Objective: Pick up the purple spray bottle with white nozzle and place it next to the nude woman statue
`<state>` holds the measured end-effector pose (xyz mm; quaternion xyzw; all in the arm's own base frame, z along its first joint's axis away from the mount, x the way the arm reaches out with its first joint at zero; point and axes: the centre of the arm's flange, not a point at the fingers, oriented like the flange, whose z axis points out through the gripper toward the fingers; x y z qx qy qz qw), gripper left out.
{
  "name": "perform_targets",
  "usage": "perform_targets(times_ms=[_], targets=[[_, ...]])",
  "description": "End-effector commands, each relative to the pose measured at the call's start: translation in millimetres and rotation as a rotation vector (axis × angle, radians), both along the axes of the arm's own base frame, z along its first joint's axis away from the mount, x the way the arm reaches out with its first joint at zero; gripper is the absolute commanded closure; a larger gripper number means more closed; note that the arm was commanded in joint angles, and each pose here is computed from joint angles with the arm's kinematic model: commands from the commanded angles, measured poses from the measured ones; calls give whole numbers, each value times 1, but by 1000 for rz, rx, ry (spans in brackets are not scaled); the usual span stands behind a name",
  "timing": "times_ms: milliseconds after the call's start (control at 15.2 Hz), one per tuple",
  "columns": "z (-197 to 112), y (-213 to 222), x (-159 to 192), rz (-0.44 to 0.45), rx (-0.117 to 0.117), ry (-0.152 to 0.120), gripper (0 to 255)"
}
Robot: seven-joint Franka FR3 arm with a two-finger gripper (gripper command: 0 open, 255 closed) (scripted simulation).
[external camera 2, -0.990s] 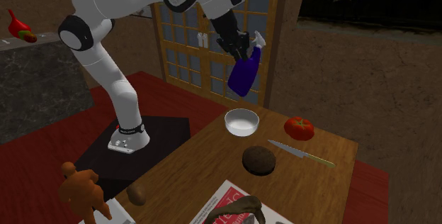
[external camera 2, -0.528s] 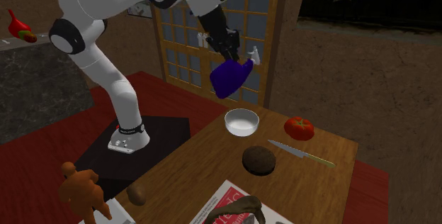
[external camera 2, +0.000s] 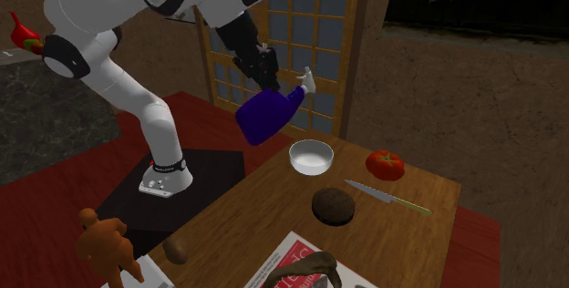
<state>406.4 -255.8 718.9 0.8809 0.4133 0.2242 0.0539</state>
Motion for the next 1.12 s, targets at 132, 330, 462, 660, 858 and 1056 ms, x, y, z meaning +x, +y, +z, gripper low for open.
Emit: perform_targets(times_ms=[132, 330, 462, 660, 858, 1056], targets=[[-1, -41, -31, 1, 0, 1, 255], [0, -73, -55, 1, 0, 1, 255], [0, -94, -71, 1, 0, 1, 255], [0, -125, -95, 1, 0, 1, 255], [0, -157, -119, 1, 0, 1, 255], [0, -188, -143, 1, 0, 1, 255]])
